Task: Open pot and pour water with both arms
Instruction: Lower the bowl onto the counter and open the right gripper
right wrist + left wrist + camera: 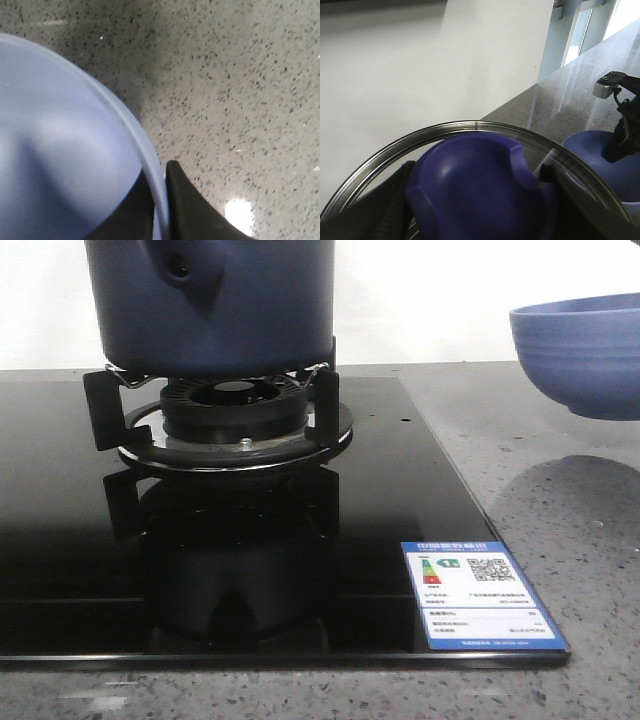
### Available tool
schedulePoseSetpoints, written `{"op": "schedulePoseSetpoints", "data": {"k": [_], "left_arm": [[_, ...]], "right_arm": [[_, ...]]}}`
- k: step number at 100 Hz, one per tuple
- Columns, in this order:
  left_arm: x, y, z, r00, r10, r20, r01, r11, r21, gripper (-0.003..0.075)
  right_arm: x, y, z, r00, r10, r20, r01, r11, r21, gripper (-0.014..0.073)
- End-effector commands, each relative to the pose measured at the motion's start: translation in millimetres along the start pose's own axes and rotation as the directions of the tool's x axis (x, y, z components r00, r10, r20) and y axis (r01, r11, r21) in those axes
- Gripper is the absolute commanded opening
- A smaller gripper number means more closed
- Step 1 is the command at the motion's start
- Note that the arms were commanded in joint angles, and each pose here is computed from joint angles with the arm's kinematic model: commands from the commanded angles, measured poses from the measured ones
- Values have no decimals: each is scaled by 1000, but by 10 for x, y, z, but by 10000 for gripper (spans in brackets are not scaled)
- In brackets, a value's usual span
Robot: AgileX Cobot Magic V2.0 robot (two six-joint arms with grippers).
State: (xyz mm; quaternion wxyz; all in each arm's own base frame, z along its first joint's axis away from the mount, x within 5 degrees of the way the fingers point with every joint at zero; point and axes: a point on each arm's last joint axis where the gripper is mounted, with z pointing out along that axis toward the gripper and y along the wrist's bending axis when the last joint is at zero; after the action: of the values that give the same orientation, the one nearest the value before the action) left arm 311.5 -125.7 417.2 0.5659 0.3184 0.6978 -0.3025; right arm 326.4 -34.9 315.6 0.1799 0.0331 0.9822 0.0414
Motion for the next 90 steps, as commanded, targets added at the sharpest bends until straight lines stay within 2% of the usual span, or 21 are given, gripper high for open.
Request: {"op": "schedulePoseSetpoints", "data": {"k": [1,49,56,63,74,80,84,90], "left_arm": [[-277,-132,-133,994,-3,110,2,1000,10,386],[-276,-135,-133,994,-3,109,1,1000,13,386],[-276,-135,-133,994,-3,109,1,1000,13,386],[-276,-135,-133,994,-3,109,1,1000,13,386],[-271,-133,-132,995,4,103,-5,1000,11,386],[-266,-132,-132,995,11,98,-12,1000,8,386],[-256,-130,-124,996,13,92,-14,1000,12,386],[-223,-114,-90,997,5,80,-7,1000,23,386]], "right_arm": [[-45,-16,-178,994,-11,107,8,1000,27,-62],[19,-56,-18,995,-19,103,13,998,53,-48],[20,-57,-17,995,-19,101,14,998,54,7],[22,-58,-17,995,-20,99,14,998,55,104],[10,-49,-83,995,-22,98,16,998,54,334],[-16,-42,-151,994,-24,104,18,998,54,423],[-38,-32,-234,993,-27,114,21,998,54,461],[-66,-19,-348,990,-31,138,24,998,55,474]]}}
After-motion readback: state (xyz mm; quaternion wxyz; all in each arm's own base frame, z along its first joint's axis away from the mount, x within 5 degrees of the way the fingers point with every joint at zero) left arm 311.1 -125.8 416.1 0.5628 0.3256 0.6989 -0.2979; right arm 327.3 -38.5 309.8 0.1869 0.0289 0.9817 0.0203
